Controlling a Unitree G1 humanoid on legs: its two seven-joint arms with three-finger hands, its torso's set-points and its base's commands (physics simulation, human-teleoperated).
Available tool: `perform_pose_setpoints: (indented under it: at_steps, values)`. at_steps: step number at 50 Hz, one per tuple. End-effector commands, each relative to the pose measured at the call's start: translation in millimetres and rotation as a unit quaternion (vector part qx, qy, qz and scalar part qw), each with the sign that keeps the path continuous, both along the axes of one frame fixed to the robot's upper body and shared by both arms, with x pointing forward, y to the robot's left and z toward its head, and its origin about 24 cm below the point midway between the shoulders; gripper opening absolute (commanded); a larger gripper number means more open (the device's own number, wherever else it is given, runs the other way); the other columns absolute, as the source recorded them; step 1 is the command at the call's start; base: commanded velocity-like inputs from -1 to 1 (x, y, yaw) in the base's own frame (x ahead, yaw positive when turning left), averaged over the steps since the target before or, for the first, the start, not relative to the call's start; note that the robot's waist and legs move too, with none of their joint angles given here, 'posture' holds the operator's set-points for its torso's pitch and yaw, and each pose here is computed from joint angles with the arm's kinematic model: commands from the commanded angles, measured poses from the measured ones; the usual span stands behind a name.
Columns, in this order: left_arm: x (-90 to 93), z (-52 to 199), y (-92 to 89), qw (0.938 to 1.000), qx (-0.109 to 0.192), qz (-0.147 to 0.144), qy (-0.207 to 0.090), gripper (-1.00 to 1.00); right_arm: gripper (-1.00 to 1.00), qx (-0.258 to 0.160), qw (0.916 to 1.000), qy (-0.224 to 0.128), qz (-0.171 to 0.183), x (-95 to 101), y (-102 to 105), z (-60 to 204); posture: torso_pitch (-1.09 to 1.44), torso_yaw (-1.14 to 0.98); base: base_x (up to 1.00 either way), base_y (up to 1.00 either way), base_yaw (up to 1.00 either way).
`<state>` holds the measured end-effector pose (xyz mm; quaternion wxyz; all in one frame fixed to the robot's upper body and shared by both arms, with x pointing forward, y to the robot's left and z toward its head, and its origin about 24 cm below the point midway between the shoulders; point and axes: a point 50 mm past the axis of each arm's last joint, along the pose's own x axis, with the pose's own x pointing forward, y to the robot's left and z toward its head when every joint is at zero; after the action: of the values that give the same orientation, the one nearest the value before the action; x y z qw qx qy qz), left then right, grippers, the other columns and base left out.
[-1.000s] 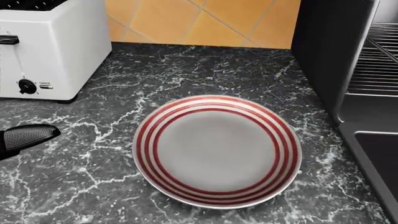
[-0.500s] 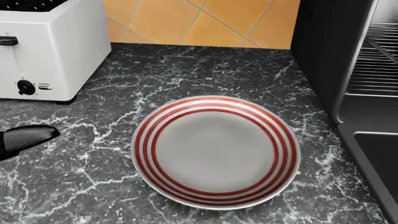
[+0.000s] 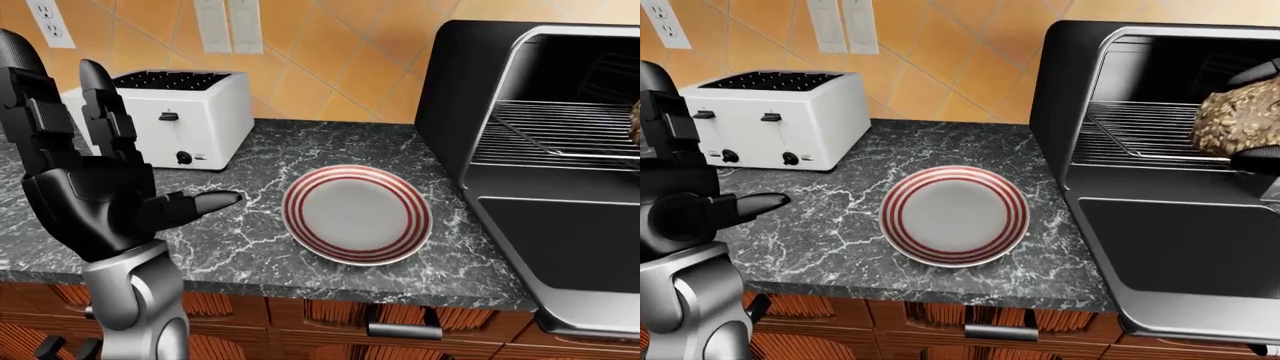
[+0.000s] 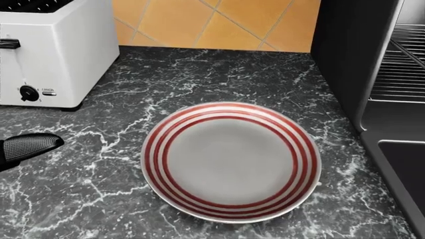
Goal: Place the bread on the top rack of the toaster oven.
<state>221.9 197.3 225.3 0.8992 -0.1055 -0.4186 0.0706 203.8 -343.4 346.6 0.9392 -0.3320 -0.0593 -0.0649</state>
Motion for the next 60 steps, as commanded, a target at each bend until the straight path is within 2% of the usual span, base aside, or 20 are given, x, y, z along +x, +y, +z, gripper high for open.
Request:
perform_pose_setpoints:
  at_steps: [1, 13, 31, 44, 60]
  values:
    - [-4.1, 10, -1.9, 0.9996, 0.007, -0.003, -0.029, 1.00, -1.00, -0.025, 0.9990, -0.038, -0.008, -8.5, 2, 15, -0.33, 0.00, 0.00, 0.00, 0.00]
    - [-3.6, 10, -2.7, 0.9995, 0.006, -0.005, -0.030, 1.00, -1.00, -0.024, 0.9991, -0.032, -0.015, -7.8, -4, 14, -0.33, 0.00, 0.00, 0.00, 0.00]
    - [-4.4, 10, -1.1, 0.9995, 0.007, -0.002, -0.030, 1.00, -1.00, -0.012, 0.9995, -0.024, -0.014, 17.6, -13, 9, -0.33, 0.00, 0.00, 0.00, 0.00]
    - [-4.9, 10, -0.9, 0.9995, 0.007, 0.000, -0.030, 1.00, -1.00, -0.004, 0.9995, -0.019, -0.025, 25.2, -25, 7, -0.33, 0.00, 0.00, 0.00, 0.00]
    - [-5.0, 13, -1.2, 0.9995, 0.009, 0.001, -0.032, 1.00, -1.00, 0.002, 0.9998, -0.008, -0.019, 52.1, -31, 3, -0.33, 0.00, 0.00, 0.00, 0.00]
